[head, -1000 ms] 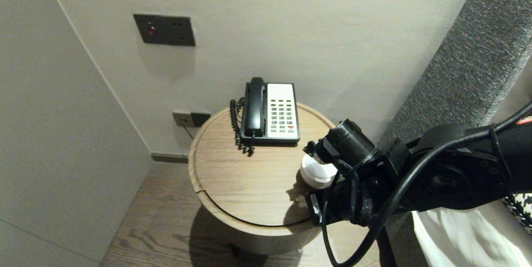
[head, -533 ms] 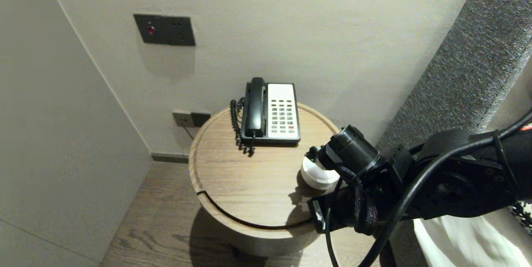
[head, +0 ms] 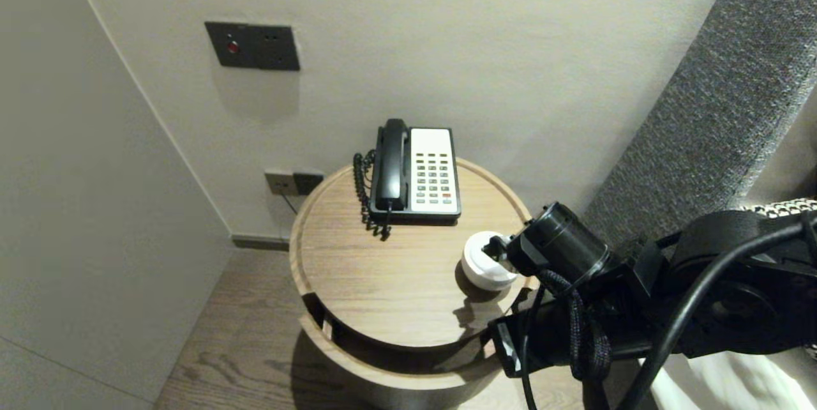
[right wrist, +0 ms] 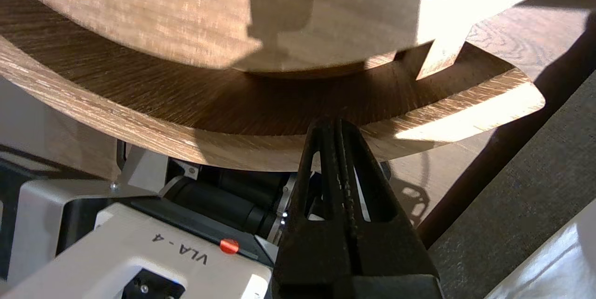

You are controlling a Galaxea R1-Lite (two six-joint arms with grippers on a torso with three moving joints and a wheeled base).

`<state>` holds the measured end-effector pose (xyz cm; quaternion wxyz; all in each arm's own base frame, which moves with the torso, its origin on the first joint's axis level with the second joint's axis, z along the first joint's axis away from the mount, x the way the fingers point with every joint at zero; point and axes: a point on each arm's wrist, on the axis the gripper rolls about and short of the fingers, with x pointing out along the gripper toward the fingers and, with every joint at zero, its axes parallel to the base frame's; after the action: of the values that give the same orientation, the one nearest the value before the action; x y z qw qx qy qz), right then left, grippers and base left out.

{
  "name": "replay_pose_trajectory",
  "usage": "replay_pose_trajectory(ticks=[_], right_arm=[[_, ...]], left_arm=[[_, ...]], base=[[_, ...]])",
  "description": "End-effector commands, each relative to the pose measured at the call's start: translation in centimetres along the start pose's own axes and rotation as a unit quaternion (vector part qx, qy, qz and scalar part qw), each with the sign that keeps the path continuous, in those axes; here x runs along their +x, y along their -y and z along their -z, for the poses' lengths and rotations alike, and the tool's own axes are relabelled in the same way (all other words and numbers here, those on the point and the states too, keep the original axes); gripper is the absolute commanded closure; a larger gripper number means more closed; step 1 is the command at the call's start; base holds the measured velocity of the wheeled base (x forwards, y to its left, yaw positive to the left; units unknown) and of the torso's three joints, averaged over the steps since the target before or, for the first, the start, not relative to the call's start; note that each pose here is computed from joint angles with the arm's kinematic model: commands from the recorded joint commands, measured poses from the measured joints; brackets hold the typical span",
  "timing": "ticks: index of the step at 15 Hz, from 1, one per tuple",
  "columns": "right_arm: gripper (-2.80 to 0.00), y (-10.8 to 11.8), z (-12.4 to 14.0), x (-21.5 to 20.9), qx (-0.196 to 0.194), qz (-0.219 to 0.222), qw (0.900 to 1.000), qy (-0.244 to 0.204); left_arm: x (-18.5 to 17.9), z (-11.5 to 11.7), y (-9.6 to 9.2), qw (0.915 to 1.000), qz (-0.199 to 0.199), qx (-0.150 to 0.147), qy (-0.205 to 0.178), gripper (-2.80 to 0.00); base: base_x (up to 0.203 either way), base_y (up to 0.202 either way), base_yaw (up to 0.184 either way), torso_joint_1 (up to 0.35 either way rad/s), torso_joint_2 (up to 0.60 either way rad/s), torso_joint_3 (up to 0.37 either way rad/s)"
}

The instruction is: Open the nightstand drawer

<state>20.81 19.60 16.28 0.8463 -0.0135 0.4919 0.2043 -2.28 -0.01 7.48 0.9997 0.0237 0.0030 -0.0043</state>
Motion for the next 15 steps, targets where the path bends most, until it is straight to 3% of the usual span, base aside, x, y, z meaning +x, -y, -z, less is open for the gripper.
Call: replay_pose_trajectory(ticks=[1,15], right_arm=[[0.00,0.3,0.9,-0.1,-0.001,0.002,1.000,-0.011],[0.00,0.5,4.7,-1.4,-0.027,-0.010,0.999,-0.043]], left_arm=[[0.0,0.0,0.0,1.0000,0.000,0.001,0.000,0.00],[0.0,0.0,0.0,1.0000,0.000,0.000,0.000,0.00]], base=[[0.000,0.000,0.000,0.000,0.00,0.000],[0.000,0.000,0.000,0.000,0.00,0.000]])
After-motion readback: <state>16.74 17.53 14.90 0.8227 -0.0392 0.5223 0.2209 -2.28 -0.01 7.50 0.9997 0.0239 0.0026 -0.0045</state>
